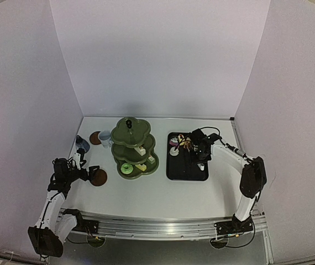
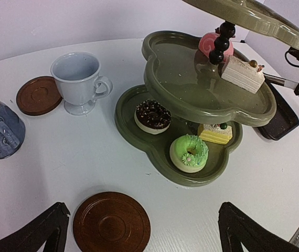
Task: Serve the afternoon tea
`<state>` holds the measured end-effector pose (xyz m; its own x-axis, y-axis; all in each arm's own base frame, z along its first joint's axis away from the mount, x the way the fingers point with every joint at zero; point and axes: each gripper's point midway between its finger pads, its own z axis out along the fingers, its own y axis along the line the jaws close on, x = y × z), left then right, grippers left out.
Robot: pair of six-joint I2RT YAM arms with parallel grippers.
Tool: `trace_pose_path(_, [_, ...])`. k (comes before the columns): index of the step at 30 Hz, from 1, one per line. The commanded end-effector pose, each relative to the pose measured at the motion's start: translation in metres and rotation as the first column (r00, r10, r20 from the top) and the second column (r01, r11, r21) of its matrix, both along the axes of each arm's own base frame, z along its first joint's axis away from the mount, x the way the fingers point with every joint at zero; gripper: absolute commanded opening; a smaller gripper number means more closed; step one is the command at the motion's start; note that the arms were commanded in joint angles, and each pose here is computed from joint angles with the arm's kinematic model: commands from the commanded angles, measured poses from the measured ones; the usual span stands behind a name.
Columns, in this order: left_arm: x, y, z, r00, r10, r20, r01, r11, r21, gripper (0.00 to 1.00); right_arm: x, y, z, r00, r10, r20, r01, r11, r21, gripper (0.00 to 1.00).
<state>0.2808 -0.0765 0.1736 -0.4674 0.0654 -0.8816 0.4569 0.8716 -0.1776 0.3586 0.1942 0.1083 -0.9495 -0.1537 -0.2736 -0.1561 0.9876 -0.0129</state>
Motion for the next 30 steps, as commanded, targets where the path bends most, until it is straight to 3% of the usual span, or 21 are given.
trace_pose_path(1, [0.003,0.001,0.008,0.999,-0.002,0.044,0.002,1.0,0.008,1.0,0.019,0.005,0.009,0.998,-0.012,0.055,0.011,1.0,0.022,0.07])
trace_pose_path(5, [0.003,0.001,0.009,0.999,0.0,0.048,0.0,1.0,0.01,1.0,0.016,0.001,0.013,0.998,-0.012,0.064,0.011,1.0,0.015,0.0])
trace_pose_path(30, [0.002,0.001,0.009,0.999,-0.004,0.053,0.004,1.0,0.009,1.0,-0.007,-0.01,0.056,0.989,-0.039,0.14,0.027,0.996,0.086,0.0])
